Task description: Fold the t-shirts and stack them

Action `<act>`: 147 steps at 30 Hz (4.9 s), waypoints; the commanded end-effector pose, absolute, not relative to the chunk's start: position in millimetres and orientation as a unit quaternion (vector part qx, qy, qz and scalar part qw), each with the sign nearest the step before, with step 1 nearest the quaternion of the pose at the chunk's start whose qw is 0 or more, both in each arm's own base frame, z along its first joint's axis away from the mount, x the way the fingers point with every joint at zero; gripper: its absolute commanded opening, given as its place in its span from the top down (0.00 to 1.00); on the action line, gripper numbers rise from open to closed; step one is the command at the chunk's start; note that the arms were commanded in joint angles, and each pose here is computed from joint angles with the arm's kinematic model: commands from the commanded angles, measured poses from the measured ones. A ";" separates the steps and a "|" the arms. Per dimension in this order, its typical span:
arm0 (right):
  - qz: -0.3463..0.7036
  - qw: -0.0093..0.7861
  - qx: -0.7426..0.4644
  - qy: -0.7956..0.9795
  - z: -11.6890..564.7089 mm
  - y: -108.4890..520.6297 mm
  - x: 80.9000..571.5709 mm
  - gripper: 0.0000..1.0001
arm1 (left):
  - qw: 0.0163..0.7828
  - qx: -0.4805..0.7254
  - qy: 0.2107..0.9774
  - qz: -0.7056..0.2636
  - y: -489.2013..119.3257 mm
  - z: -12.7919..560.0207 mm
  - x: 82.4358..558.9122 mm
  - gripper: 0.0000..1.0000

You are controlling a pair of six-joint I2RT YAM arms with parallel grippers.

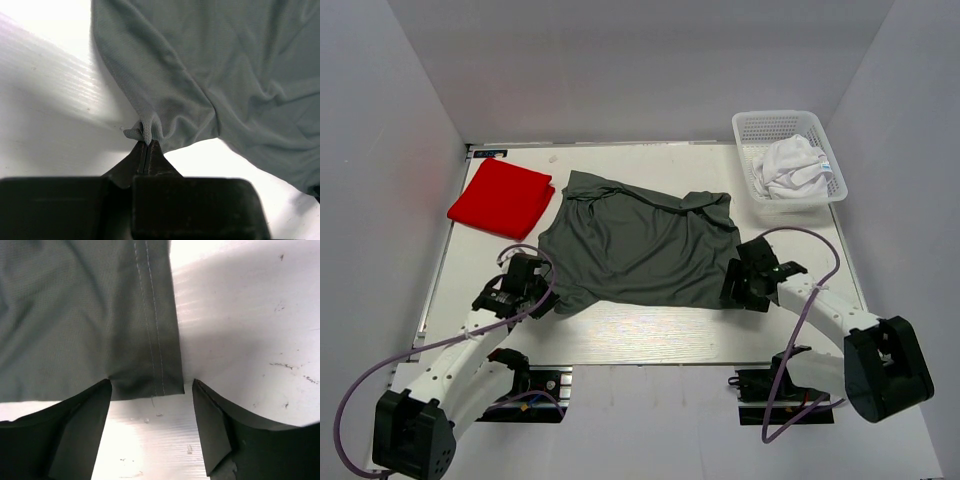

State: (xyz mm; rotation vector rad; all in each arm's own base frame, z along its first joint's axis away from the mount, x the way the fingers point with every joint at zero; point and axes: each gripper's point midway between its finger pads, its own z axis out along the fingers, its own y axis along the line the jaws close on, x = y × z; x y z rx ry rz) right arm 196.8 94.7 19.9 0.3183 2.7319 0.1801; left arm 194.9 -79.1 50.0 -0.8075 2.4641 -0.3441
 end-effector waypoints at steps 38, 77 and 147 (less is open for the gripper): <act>0.195 0.738 0.111 0.637 448.5 65.9 255.8 1.00 | 0.705 -0.157 0.608 -0.328 -76.3 479.8 229.5 1.00; 0.068 0.495 0.061 0.864 180.2 113.4 430.0 1.00 | 0.485 -0.174 0.852 -0.092 -100.7 199.9 491.8 0.00; 0.192 0.305 0.007 0.933 49.7 172.7 385.0 0.10 | 0.430 -0.014 0.879 -0.204 -188.3 145.6 548.1 0.00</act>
